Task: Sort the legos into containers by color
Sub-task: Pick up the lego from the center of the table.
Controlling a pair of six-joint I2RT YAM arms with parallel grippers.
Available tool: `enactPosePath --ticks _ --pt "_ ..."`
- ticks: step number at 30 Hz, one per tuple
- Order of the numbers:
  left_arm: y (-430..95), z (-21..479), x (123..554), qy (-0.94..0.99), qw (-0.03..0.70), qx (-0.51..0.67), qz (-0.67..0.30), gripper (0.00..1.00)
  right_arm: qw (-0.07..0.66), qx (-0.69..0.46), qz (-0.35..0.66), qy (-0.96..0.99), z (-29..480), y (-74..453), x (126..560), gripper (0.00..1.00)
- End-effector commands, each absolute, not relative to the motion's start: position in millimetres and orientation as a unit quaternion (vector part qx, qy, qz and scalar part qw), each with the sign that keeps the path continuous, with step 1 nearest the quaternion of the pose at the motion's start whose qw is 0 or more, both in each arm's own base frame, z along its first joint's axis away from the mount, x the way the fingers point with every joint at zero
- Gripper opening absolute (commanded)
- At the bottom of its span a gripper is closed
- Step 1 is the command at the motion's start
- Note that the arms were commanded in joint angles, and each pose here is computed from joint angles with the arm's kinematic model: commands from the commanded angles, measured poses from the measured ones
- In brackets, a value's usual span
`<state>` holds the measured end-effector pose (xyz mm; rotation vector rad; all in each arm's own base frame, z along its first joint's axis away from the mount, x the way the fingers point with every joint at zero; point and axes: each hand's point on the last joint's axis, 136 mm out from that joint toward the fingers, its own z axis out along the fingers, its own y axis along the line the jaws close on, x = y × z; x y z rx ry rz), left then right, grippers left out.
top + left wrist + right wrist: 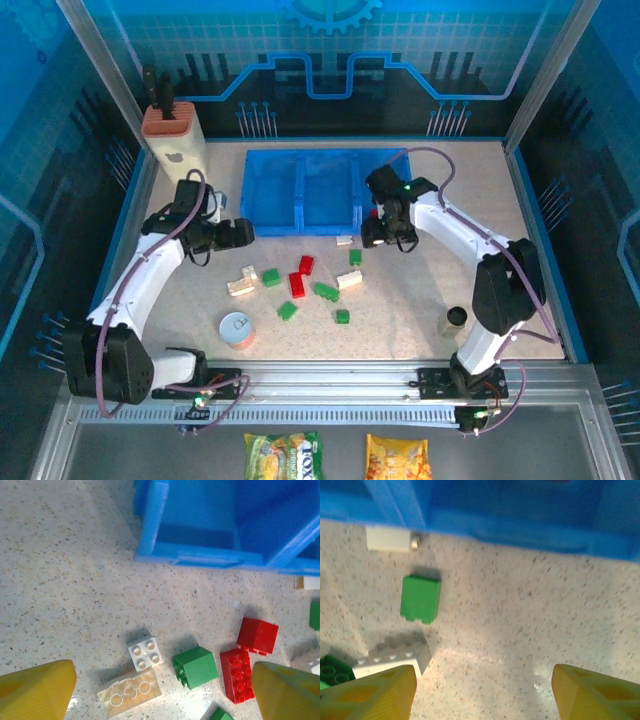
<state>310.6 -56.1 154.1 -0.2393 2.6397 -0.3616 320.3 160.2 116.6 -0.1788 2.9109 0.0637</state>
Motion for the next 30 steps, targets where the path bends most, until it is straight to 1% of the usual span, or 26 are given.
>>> enactPosePath --ticks 1,4,10,15,20,26,28,30 --pt "-68 144 295 0.971 0.174 -0.116 -0.114 0.83 0.119 -0.052 0.024 0.991 119 162 302 0.72" --pt "-82 131 289 0.975 0.149 -0.131 -0.095 0.76 0.114 -0.052 0.025 0.992 114 162 288 0.72" --pt "-104 112 288 0.974 0.132 -0.165 -0.081 0.66 0.106 -0.053 0.020 0.993 108 158 273 0.71" --pt "-115 95 286 0.973 0.119 -0.189 -0.057 0.65 0.105 -0.056 0.020 0.993 106 158 268 0.71" --pt "-130 77 284 0.974 0.100 -0.194 -0.065 0.64 0.106 -0.054 0.017 0.993 107 155 265 0.71" --pt "-133 54 280 0.976 0.074 -0.197 -0.059 0.62 0.108 -0.055 0.013 0.993 109 152 263 0.71" --pt "-132 48 278 0.977 0.069 -0.197 -0.050 0.65 0.107 -0.055 0.014 0.993 109 152 262 0.71" --pt "-130 41 276 0.978 0.063 -0.197 -0.040 0.65 0.108 -0.055 0.014 0.993 109 152 262 0.71"
